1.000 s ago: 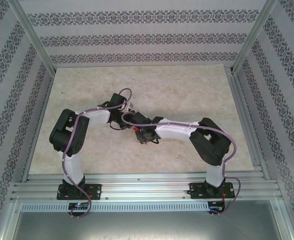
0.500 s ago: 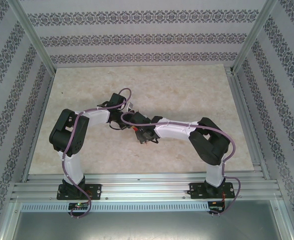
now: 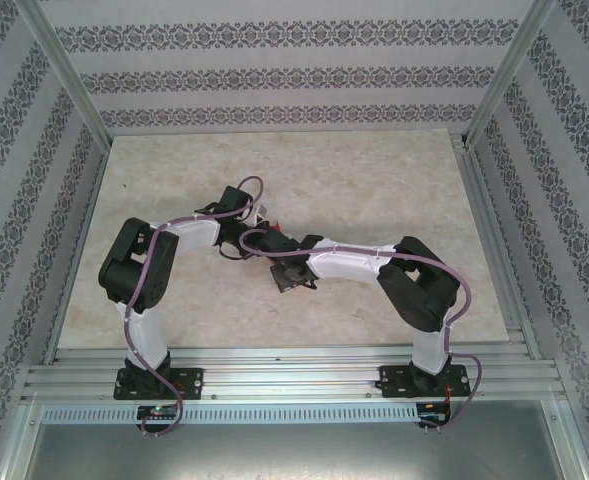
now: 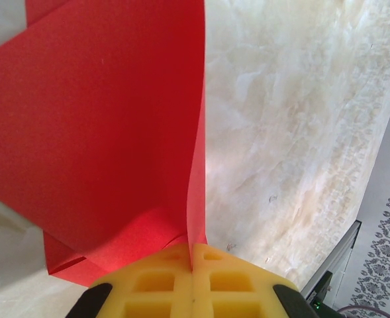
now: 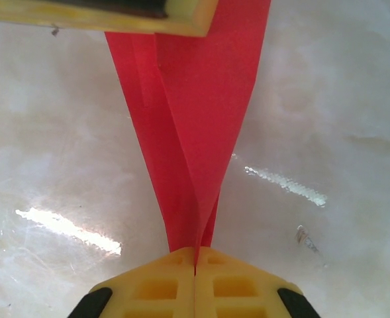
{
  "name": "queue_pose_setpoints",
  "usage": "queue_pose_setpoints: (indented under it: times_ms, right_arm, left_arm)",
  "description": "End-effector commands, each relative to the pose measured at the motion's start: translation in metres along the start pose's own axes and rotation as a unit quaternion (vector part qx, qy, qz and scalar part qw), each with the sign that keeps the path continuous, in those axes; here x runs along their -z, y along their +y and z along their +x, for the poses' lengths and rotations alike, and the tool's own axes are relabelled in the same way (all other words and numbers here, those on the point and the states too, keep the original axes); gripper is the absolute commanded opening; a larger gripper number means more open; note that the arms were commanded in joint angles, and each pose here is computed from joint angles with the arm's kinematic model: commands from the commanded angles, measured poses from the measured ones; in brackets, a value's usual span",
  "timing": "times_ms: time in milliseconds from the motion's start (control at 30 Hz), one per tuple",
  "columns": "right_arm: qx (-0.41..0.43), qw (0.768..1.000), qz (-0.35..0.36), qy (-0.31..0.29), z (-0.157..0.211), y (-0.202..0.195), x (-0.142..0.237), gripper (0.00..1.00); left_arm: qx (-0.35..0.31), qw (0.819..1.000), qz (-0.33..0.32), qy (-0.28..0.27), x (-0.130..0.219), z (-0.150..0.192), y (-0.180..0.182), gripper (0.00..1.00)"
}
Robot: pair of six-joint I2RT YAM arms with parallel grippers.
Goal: Fold a paper plane with a square sheet of paper (fold left side to right side)
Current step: Fold the wing for the fifth time at the center of the table.
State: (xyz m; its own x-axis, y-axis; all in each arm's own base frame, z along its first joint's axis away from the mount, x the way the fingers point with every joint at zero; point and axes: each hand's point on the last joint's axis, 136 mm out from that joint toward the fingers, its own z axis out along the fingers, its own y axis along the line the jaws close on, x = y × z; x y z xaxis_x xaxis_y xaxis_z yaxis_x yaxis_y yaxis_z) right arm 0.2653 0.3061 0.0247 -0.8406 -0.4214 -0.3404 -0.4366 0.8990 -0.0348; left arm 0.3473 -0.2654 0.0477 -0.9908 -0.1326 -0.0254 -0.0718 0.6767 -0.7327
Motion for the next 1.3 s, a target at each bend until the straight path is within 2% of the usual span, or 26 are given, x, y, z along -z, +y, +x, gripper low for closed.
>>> queue_pose_setpoints:
  times_ms: [0, 67, 233, 600, 667, 800, 900, 1100, 1267]
  right_arm:
    - [0.010, 1.000, 0.021, 0.001, 0.005, -0.004, 0.005, 0.03]
    - [0.012, 0.999, 0.030, 0.005, 0.008, -0.007, 0.004, 0.03]
    - [0.012, 1.000, 0.019, -0.005, 0.005, -0.005, 0.011, 0.11]
    - [0.011, 1.000, 0.006, 0.012, 0.022, -0.002, 0.014, 0.13]
    - [0.012, 1.000, 0.006, 0.014, 0.023, -0.001, 0.013, 0.11]
    - [0.016, 1.000, 0.015, 0.018, 0.026, -0.003, 0.010, 0.01]
    - [0.018, 0.999, 0.025, 0.019, 0.027, -0.006, 0.010, 0.01]
    - [0.015, 1.000, -0.010, -0.008, 0.018, 0.002, 0.023, 0.24]
    - [-0.016, 0.994, -0.095, -0.048, 0.005, 0.008, 0.042, 0.32]
  left_arm:
    - [-0.015, 1.000, 0.004, -0.006, 0.009, 0.000, -0.004, 0.02]
    - [-0.018, 1.000, 0.005, -0.007, 0.010, 0.000, -0.005, 0.02]
    - [-0.019, 1.000, 0.006, -0.006, 0.011, 0.001, -0.005, 0.02]
    - [-0.016, 1.000, 0.003, -0.006, 0.009, 0.001, -0.002, 0.02]
    - [-0.016, 1.000, 0.003, -0.007, 0.009, 0.001, -0.002, 0.02]
    - [-0.017, 1.000, 0.003, -0.006, 0.009, 0.001, -0.002, 0.02]
    - [-0.016, 1.000, 0.003, -0.005, 0.009, 0.003, -0.001, 0.02]
    - [-0.020, 1.000, 0.006, -0.005, 0.009, 0.005, 0.000, 0.02]
    - [-0.028, 1.000, 0.007, -0.007, 0.009, 0.006, 0.001, 0.02]
